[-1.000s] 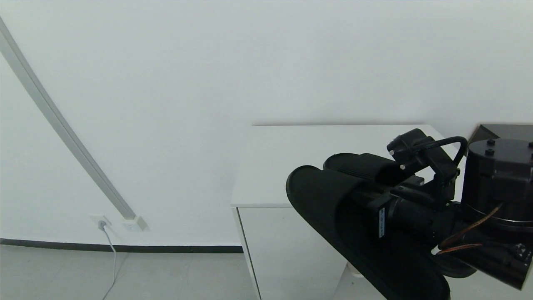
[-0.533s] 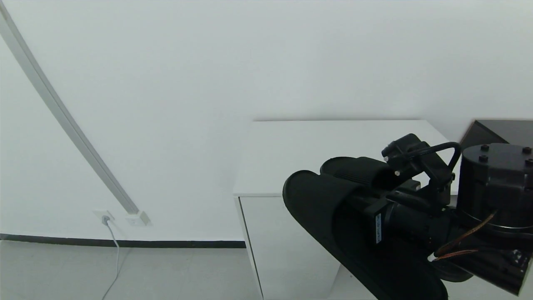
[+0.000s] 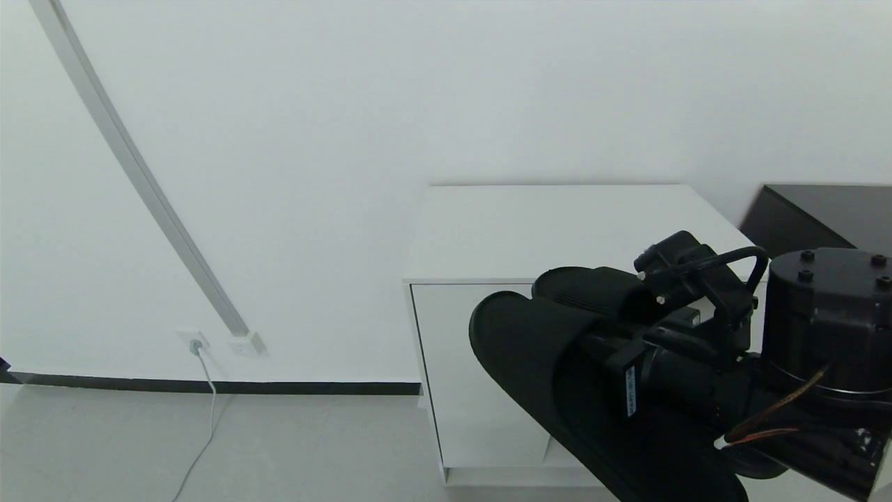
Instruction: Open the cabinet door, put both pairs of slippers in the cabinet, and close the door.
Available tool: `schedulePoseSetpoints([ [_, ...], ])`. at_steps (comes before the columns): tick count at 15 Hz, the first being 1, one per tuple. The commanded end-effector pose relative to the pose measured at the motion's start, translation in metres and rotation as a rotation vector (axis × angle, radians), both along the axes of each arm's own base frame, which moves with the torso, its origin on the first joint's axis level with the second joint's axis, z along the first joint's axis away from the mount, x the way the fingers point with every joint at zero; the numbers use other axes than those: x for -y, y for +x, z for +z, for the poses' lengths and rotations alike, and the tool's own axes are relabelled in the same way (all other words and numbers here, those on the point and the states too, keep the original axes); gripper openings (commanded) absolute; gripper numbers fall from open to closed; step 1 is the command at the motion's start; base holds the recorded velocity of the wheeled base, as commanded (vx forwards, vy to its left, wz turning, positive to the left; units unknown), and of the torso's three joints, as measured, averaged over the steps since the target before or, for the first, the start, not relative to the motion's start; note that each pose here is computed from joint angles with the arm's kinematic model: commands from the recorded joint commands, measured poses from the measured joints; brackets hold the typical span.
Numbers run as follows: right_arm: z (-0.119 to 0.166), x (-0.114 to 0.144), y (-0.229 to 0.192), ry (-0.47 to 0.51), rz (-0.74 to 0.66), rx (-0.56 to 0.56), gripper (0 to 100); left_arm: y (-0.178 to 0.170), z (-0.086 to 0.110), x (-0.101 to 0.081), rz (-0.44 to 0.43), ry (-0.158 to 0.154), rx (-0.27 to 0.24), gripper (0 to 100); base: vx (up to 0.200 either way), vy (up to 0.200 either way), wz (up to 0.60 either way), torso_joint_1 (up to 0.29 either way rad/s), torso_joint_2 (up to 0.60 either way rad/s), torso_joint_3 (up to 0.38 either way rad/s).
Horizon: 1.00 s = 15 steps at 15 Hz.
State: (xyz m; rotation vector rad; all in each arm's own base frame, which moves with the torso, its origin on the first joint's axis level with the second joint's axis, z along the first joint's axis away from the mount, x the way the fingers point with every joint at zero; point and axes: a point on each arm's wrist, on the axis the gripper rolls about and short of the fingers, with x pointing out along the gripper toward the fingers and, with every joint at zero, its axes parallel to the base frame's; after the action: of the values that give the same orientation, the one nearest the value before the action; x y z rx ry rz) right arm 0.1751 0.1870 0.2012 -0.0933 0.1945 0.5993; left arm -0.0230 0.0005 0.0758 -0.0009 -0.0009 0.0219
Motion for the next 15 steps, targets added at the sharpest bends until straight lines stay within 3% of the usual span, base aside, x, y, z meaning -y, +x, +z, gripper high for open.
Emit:
schedulePoseSetpoints([
  [1, -0.003, -0.001, 0.001, -0.009, -0.001, -0.009, 0, 0.0, 0.0, 0.0, 0.001, -0.001, -0.001, 0, 0.0, 0.0, 0.0, 0.0, 0.0, 0.0],
  [15, -0.014, 0.001, 0.002, -0.021, 0.016, -0.033, 0, 0.0, 0.0, 0.0, 0.001, 0.001, -0.001, 0, 0.0, 0.0, 0.0, 0.0, 0.0, 0.0],
])
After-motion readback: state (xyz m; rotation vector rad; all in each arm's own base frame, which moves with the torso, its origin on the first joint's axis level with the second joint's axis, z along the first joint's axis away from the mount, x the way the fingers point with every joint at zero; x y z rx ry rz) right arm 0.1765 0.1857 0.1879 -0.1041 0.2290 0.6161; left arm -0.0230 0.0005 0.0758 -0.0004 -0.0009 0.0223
